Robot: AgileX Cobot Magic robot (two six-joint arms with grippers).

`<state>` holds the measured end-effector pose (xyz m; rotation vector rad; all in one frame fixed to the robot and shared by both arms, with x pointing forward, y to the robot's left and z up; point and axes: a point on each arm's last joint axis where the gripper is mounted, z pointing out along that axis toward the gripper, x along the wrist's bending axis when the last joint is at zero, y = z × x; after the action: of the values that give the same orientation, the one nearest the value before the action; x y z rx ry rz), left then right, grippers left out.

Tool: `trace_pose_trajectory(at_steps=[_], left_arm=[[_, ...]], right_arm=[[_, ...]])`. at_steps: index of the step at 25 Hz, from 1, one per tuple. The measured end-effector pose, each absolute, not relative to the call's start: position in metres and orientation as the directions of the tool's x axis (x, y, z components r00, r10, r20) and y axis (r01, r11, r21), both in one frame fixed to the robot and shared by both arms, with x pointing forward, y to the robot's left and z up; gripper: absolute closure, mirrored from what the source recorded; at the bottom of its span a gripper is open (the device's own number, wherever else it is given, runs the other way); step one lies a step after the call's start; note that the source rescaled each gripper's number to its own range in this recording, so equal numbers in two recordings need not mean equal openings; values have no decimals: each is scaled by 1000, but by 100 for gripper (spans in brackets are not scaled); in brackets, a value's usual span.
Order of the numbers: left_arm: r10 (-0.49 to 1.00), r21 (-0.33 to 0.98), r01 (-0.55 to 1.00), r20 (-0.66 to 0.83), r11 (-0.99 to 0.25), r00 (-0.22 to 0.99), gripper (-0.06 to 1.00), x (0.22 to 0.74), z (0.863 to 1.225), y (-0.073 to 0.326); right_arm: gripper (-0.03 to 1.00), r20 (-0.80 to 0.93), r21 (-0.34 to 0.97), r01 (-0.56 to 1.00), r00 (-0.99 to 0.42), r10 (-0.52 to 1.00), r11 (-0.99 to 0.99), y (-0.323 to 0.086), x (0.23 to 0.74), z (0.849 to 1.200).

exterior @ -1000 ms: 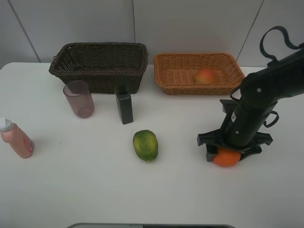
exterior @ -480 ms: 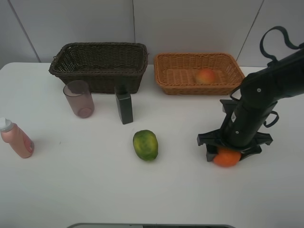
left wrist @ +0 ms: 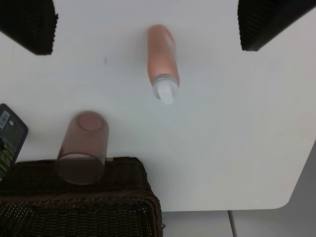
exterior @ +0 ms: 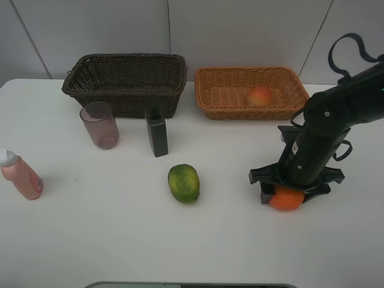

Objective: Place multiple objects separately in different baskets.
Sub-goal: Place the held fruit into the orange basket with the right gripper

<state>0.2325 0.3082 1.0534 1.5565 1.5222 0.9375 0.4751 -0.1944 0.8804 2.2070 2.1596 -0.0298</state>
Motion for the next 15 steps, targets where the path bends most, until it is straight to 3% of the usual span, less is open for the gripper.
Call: trace_pose_trajectory(at_steps=[6,15], left_arm=[[1000,894,448,-2,-9,23,1,232,1053,308],[1000,894,448,-2,-9,23,1,232,1053,308]], right_arm=[[61,-42,46,999,21,999,-19,-195,475,889],[61,-55,67,990,-117,992,121,-182,510,944]])
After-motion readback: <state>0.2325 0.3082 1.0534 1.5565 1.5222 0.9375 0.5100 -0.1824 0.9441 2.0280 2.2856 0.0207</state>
